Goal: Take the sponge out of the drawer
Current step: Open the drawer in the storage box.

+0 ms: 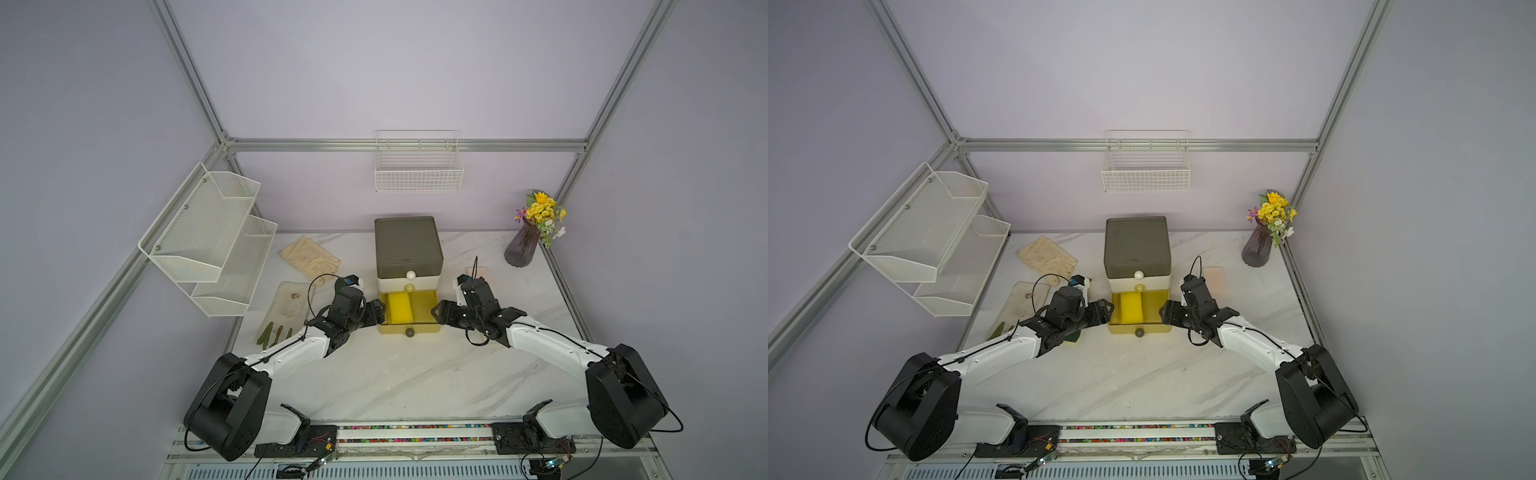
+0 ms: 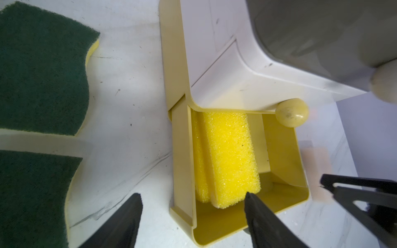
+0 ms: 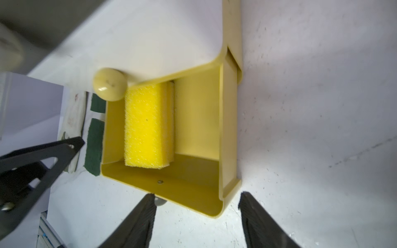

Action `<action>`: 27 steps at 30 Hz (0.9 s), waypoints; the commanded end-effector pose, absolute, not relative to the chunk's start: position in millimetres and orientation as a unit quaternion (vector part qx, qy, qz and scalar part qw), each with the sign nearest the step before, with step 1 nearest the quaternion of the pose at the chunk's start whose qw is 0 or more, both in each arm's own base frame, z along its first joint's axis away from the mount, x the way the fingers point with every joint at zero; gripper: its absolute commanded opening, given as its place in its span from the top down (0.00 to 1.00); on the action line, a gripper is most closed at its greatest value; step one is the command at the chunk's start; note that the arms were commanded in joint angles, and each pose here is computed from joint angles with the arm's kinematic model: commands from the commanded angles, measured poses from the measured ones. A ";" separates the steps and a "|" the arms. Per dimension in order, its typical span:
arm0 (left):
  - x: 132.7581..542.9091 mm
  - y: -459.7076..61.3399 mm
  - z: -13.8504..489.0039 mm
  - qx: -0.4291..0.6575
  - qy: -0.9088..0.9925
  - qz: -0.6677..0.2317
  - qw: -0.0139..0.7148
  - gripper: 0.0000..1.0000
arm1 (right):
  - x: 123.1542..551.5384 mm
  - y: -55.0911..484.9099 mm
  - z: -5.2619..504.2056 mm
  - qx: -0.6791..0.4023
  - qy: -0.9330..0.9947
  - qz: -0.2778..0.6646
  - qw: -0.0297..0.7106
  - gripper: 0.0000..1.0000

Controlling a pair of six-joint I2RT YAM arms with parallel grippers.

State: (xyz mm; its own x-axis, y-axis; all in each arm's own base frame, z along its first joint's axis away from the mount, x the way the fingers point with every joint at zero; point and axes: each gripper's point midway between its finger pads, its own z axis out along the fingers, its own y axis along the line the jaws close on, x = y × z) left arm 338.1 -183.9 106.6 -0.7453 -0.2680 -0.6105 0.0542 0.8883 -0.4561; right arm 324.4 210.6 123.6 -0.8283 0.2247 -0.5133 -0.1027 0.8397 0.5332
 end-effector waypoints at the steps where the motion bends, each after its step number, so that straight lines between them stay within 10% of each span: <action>1: 346.4 -193.2 115.9 -0.046 0.902 -0.241 0.356 0.28 | 332.0 209.7 154.7 0.019 0.901 0.279 0.333 0.33; 27: 315.2 -237.8 81.1 -0.015 0.916 -0.273 0.294 0.43 | 333.7 214.1 167.9 0.023 0.887 0.303 0.348 0.33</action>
